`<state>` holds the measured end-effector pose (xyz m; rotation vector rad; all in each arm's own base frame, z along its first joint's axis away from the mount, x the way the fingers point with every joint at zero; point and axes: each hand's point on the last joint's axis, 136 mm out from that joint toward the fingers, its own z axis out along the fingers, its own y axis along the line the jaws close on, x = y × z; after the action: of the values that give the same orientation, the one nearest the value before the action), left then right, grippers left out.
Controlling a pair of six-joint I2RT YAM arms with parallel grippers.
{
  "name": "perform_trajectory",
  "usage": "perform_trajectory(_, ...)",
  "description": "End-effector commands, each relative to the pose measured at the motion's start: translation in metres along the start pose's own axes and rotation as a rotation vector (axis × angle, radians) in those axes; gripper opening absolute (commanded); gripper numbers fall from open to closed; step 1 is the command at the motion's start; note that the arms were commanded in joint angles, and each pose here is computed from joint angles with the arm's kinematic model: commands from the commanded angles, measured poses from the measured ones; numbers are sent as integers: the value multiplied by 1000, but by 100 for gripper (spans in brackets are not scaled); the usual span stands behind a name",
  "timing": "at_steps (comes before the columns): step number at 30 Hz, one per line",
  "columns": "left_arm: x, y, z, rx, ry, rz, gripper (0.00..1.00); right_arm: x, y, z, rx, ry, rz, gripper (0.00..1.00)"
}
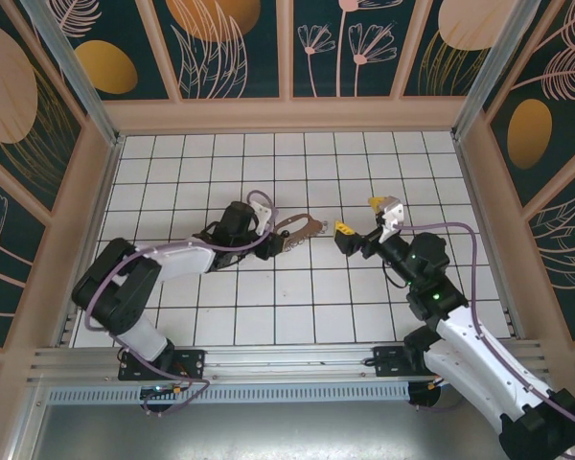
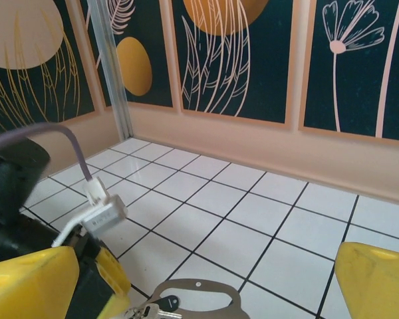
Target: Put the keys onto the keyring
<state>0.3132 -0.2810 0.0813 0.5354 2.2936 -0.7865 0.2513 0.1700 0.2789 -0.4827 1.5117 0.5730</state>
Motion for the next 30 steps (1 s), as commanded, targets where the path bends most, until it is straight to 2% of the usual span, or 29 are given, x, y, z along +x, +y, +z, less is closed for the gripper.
perform_trajectory(1,-33,-11,-29,-9,-119,26,58,-21,-2,-5,12,-65,11,99)
perform_trajectory(2,-39,-13,-39,-15,-146,34,80,-20,-3,-5,16,-64,12,99)
perform_trajectory(4,-52,-22,-60,-7,-206,62,97,-17,-5,-5,26,-57,4,99)
perform_trajectory(6,-68,-30,-85,-5,-300,97,98,-10,-11,-3,52,-43,-8,99)
perform_trajectory(9,-96,-37,-131,-36,-501,129,98,3,-30,2,116,-14,17,99)
perform_trajectory(11,-109,-19,-160,-154,-620,69,99,10,-51,2,176,-9,58,99)
perform_trajectory(14,-121,12,-184,-353,-735,17,99,23,-83,-5,250,-43,110,99)
perform_trajectory(17,-129,47,-182,-575,-714,27,99,38,-105,-16,282,-91,95,99)
perform_trajectory(19,-132,69,-184,-667,-714,35,99,46,-122,-25,340,-109,91,99)
perform_trajectory(22,-125,113,-203,-742,-752,-43,99,61,-141,-32,403,-89,68,99)
perform_trajectory(26,-102,173,-237,-954,-793,-174,99,84,-168,-46,530,-91,63,99)
perform_trajectory(30,-87,200,-241,-1046,-781,-179,99,89,-177,-43,556,-97,21,99)
